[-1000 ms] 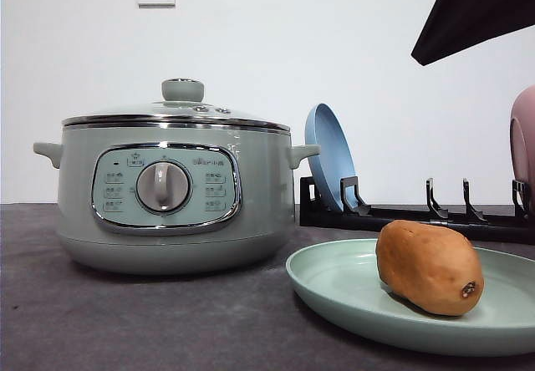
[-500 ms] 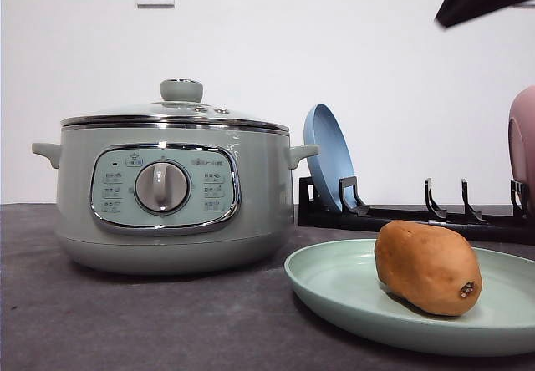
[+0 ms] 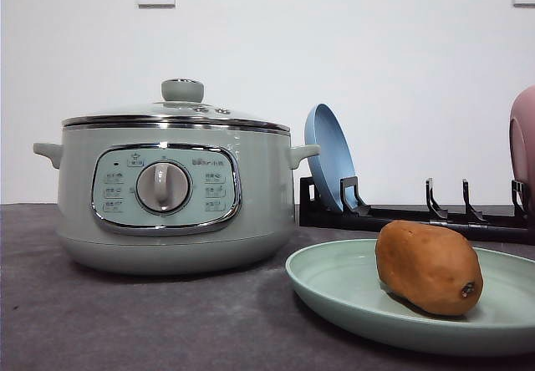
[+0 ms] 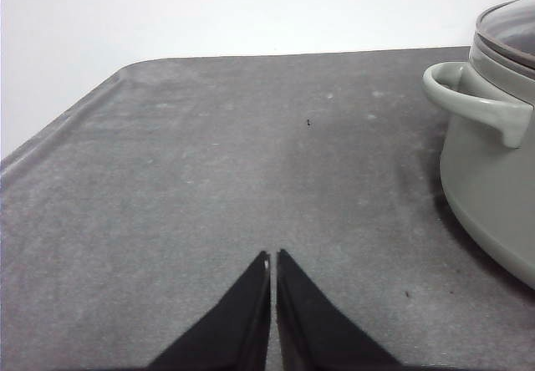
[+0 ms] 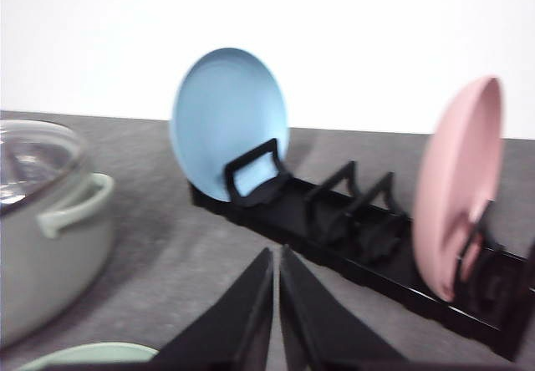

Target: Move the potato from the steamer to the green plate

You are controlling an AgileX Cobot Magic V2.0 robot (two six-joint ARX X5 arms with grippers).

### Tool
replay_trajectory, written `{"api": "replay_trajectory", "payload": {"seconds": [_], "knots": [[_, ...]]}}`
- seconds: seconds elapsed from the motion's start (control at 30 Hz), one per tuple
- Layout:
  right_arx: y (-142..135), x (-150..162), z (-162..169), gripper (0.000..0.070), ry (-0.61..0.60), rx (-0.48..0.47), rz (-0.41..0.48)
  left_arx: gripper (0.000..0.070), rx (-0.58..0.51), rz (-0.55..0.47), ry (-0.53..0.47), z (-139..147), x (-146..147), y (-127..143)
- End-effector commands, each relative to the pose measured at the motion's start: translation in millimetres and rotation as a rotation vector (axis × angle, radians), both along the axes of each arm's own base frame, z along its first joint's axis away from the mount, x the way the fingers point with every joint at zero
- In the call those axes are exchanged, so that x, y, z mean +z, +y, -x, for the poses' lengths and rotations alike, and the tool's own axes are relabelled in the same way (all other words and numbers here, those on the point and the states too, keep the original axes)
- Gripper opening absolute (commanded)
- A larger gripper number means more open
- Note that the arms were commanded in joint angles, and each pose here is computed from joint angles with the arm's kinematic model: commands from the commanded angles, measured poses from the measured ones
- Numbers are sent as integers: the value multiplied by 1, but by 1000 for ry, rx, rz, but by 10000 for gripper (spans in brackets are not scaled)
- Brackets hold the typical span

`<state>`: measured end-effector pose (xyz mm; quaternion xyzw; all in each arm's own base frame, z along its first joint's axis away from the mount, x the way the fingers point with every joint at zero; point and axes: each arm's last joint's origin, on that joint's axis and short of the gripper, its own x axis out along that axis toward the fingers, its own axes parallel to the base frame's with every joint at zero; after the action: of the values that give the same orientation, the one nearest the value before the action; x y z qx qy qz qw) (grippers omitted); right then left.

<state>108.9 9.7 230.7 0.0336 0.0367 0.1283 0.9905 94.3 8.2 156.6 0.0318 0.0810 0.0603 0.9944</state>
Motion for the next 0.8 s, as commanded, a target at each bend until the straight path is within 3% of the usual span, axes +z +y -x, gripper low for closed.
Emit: {"api": "replay_trajectory", "payload": {"seconds": [0.0, 0.43, 0.77], "knots": [[-2, -7, 3, 0, -24, -16, 20, 3, 6, 3, 33, 0, -6, 0], [-5, -56, 11, 0, -82, -70, 27, 3, 6, 2, 33, 0, -6, 0], [-6, -73, 12, 0, 15, -90, 31, 3, 6, 3, 34, 0, -6, 0]]}}
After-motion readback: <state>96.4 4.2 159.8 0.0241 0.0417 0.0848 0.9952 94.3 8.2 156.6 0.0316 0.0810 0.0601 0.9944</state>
